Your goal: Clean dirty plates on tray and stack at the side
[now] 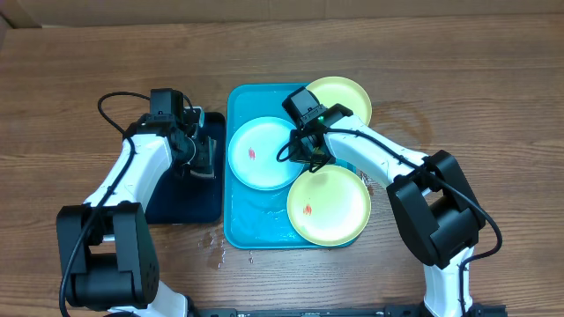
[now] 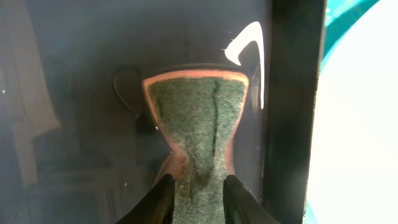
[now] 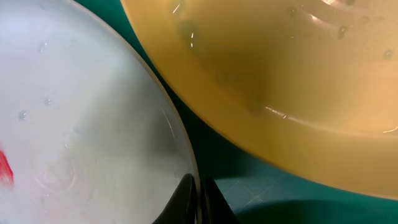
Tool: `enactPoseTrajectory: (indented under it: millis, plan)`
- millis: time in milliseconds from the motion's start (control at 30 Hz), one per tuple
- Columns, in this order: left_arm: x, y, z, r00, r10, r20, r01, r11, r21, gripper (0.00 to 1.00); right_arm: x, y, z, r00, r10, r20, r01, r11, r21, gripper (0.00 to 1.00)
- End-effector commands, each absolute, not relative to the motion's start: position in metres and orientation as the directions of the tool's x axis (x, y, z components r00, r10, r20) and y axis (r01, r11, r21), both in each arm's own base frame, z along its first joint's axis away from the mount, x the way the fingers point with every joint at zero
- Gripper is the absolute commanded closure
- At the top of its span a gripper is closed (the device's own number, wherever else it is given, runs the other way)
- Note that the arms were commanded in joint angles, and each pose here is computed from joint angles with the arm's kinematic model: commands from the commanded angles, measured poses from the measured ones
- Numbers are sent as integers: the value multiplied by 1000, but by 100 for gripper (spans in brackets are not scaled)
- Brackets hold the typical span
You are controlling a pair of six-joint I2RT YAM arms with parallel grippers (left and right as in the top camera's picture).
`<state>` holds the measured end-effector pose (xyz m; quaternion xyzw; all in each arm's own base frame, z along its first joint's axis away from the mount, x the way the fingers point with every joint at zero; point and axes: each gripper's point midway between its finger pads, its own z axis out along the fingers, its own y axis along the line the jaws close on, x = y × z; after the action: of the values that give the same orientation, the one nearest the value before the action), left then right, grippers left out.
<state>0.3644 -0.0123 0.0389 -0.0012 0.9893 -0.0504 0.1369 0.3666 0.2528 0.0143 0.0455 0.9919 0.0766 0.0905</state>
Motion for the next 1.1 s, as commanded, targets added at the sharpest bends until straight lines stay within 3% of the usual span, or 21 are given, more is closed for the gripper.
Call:
enactPoseTrajectory:
  millis: [0, 333, 700, 733, 800, 833, 1067]
  plan:
    - [373, -16, 47, -954, 21, -298, 58, 992, -116, 72, 366, 252, 14, -977, 106, -182, 80, 986, 147, 96]
    - [388, -14, 51, -931, 51, -361, 90, 992, -91, 76, 366, 252, 14, -977, 106, -183, 80, 986, 147, 96]
    - [376, -20, 12, -965, 58, -255, 89, 990, -110, 72, 367, 253, 14, -977, 107, -185, 79, 986, 149, 96]
    - [375, -20, 7, -968, 59, -243, 88, 990, -111, 75, 367, 253, 14, -977, 107, -185, 79, 986, 149, 96]
    - [375, -20, 3, -970, 58, -235, 87, 990, -112, 93, 367, 252, 14, -977, 107, -184, 80, 986, 149, 96]
    - [376, -20, 4, -970, 58, -237, 87, 990, -111, 96, 366, 252, 14, -977, 106, -183, 79, 986, 147, 96]
    - [400, -8, 55, -939, 6, -345, 36, 996, -81, 96, 363, 255, 14, -981, 103, -162, 76, 983, 165, 96]
